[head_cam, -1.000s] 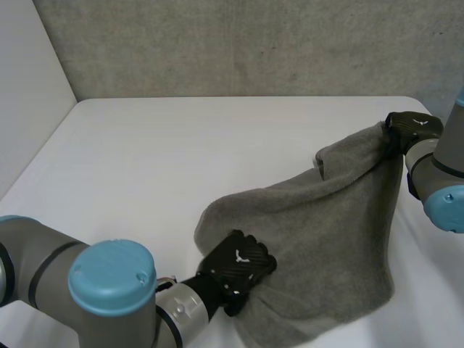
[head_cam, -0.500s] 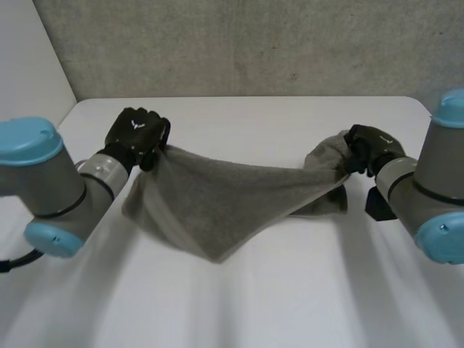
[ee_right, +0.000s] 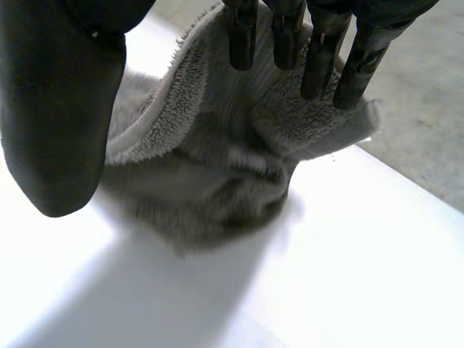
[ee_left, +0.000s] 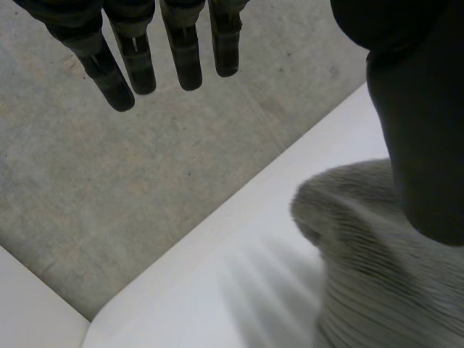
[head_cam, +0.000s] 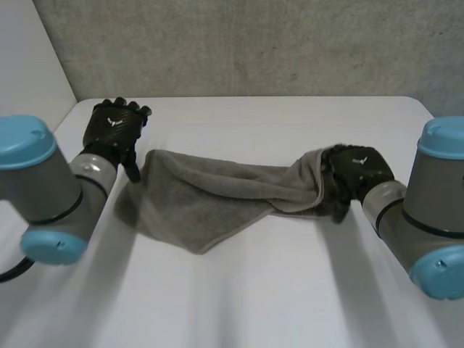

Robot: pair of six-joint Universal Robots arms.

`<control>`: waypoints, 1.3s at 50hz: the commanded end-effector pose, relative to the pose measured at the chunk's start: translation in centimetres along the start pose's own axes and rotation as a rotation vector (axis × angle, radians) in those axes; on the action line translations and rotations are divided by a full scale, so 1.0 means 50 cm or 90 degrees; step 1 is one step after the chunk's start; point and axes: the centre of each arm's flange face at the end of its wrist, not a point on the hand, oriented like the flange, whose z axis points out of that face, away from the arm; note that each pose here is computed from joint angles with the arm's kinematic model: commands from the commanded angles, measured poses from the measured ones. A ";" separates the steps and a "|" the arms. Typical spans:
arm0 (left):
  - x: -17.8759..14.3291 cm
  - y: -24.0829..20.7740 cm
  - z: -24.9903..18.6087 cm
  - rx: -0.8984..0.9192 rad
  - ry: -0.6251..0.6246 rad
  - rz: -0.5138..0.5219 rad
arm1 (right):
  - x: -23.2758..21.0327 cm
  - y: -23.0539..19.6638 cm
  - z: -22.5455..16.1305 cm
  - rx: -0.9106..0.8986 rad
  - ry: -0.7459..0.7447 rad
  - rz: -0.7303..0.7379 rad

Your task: Fold the towel.

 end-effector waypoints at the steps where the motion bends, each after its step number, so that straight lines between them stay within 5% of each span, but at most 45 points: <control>1: 0.026 -0.004 -0.108 -0.018 0.033 -0.008 | -0.032 0.050 -0.023 -0.026 -0.051 -0.236; 7: 0.099 0.005 -0.192 -0.038 0.113 -0.041 | -0.044 0.072 -0.024 0.009 -0.061 -0.342; 14: 0.152 0.032 -0.232 -0.070 0.172 -0.047 | -0.043 0.062 -0.027 0.063 -0.066 -0.359; 37: 0.187 0.084 -0.154 -0.118 0.153 -0.078 | -0.025 0.038 -0.090 0.198 -0.160 -0.423; 65: 0.244 0.105 -0.108 -0.166 0.183 -0.131 | -0.005 0.080 0.017 0.163 -0.134 -0.413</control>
